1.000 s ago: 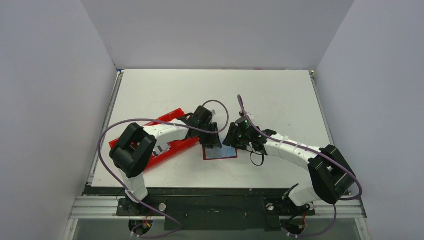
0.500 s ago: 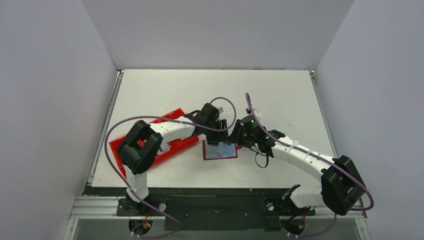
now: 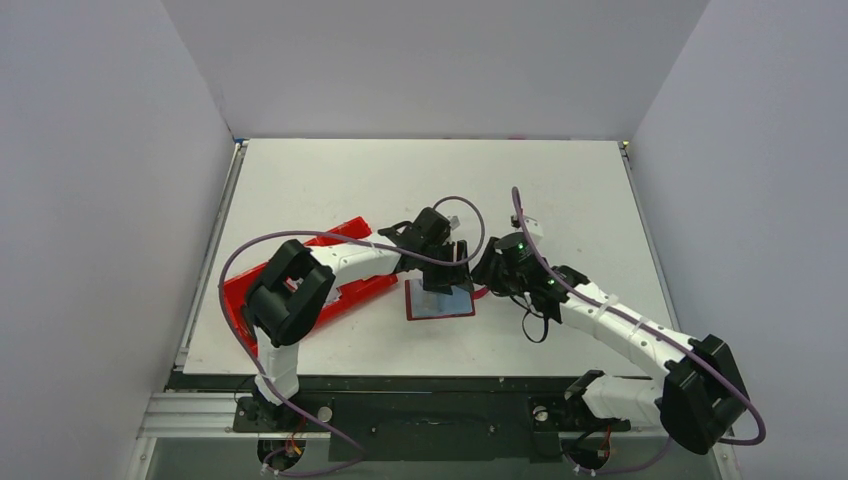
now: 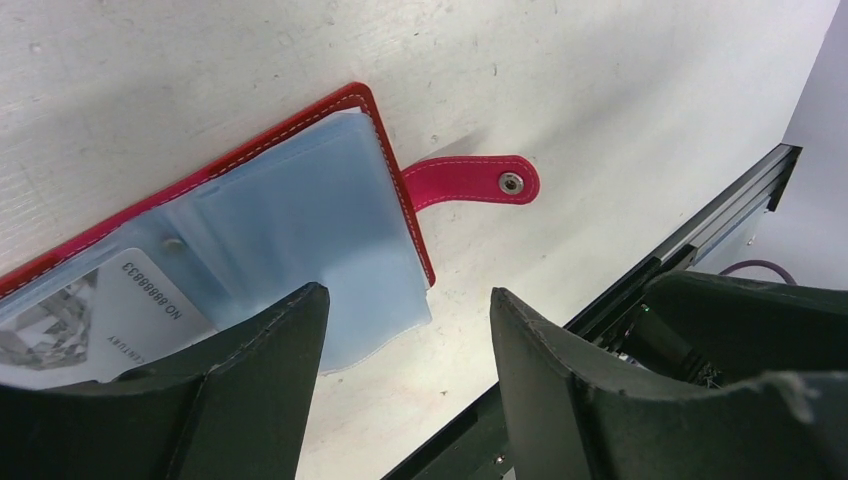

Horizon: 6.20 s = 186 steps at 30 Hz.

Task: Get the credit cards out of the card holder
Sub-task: Remove the credit card from the card holder.

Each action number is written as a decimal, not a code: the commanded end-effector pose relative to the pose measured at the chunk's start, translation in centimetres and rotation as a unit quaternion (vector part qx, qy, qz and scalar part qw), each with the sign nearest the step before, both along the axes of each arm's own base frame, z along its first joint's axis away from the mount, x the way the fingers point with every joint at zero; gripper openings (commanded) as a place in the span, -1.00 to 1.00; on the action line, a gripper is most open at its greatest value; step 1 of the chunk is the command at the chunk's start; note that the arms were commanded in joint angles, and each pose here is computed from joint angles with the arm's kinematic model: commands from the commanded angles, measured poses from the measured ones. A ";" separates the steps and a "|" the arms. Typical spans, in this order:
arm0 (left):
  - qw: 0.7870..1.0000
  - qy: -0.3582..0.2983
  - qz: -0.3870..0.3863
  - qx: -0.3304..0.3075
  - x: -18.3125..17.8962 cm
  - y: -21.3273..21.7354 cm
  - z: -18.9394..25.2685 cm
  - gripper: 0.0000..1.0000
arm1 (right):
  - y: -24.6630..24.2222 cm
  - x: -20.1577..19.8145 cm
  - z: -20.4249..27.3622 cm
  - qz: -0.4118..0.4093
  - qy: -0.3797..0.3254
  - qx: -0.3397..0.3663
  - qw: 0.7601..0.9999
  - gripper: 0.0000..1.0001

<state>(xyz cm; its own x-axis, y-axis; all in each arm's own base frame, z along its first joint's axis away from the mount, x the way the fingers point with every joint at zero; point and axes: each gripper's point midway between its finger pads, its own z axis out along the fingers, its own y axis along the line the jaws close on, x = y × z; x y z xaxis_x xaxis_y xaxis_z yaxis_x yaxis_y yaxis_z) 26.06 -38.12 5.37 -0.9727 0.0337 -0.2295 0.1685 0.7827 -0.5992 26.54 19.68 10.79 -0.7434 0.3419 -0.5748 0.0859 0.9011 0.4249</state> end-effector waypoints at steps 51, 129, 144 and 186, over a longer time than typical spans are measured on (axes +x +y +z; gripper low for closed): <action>0.988 -0.057 0.115 0.088 0.6 13.2 2.7 -0.05 | 9.4 -0.1 -8.8 0.114 0.102 0.002 0.988 -0.34; 0.986 0.001 0.080 0.149 0.2 8.6 -4.7 -1.00 | 6.0 0.3 -8.9 0.029 0.105 0.303 0.947 -0.70; 0.983 0.007 0.083 0.162 -0.1 9.2 -5.2 -1.00 | 5.3 0.6 -8.6 0.013 0.097 0.323 0.941 -0.93; 0.980 0.010 0.088 0.178 -0.4 10.0 -5.8 -1.00 | 5.0 0.9 -7.7 0.001 0.082 0.355 0.931 -0.87</action>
<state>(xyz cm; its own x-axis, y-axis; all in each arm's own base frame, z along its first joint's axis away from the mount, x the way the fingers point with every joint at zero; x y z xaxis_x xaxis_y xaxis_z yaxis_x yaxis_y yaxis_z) 26.67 -30.74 2.53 -0.9662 -0.0757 -0.2463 0.0331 0.9115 -0.4101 26.64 24.73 2.12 -0.8169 0.5751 -0.0444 0.2455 0.4164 0.8754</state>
